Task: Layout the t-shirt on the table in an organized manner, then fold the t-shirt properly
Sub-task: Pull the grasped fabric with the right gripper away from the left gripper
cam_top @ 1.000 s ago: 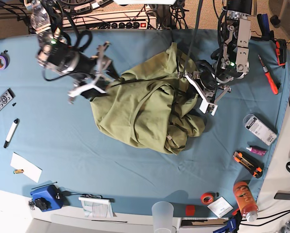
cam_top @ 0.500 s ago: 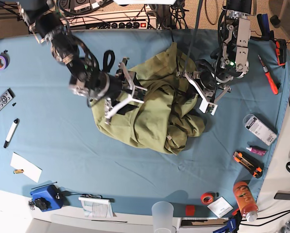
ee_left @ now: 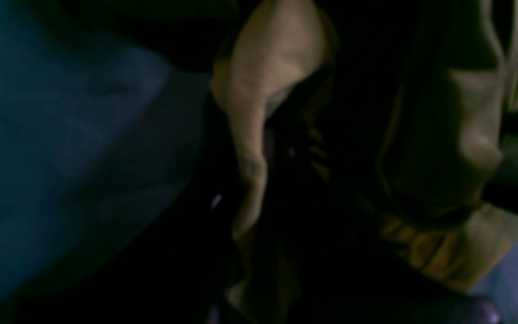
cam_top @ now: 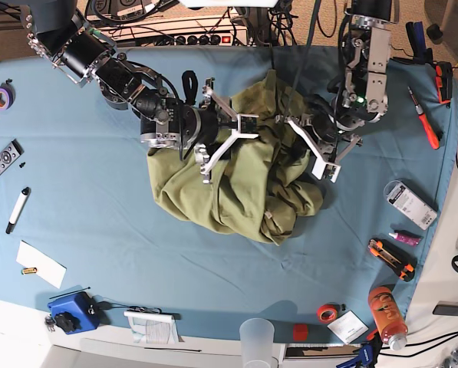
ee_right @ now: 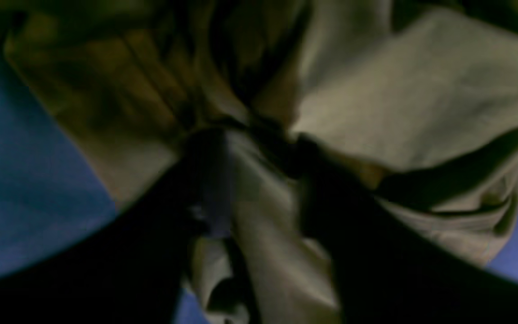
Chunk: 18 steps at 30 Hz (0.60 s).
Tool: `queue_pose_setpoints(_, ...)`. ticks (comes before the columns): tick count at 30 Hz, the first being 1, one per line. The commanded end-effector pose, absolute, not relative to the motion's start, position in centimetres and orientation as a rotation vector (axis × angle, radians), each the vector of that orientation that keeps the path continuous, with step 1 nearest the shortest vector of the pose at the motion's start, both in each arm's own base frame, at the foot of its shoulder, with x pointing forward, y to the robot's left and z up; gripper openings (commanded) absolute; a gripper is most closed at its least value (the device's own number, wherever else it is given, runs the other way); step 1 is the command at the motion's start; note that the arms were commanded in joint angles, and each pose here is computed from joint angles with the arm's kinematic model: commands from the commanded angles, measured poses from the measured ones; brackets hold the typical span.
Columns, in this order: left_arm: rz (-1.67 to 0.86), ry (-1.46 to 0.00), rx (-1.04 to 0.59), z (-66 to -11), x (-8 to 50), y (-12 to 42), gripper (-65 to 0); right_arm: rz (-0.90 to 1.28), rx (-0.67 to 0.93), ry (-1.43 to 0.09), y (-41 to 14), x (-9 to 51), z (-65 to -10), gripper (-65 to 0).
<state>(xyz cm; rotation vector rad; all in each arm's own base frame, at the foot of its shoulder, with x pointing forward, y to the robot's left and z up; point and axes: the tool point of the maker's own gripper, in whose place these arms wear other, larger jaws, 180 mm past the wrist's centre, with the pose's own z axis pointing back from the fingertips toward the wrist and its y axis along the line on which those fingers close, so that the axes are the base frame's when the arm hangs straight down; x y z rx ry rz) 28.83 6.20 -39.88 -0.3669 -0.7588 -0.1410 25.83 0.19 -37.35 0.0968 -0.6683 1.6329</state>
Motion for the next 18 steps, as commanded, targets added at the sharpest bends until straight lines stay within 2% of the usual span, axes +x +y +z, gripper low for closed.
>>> queue_pose_setpoints(1, -0.136, -0.757, -0.355, -39.8, 28.9, 6.2, -65.0, 1.628, 0.091, -0.718, 0.5, 26.8, -36.1, -58.1)
queue_pose_setpoints(2, -0.134, -0.758, -0.358, -39.8, 29.0, 6.1, -65.0, 1.604, 0.079, -0.731, 0.5, 27.2, -35.9, -64.2)
queue_pose_setpoints(3, -0.133, -0.758, -0.361, -39.8, 28.9, 6.0, -65.0, 1.567, 0.064, -0.750, 0.3, 27.7, -35.7, -65.0)
queue_pose_setpoints(12, -0.133, -0.758, -0.360, -39.8, 28.9, 6.0, -65.0, 1.242, -0.041, -0.908, -3.1, 33.8, -31.7, -65.0)
queue_pose_setpoints(18, -0.149, -0.755, -0.326, -40.0, 28.9, 6.4, -65.0, 0.956, -0.083, -1.017, -8.7, 38.3, -27.1, -65.0)
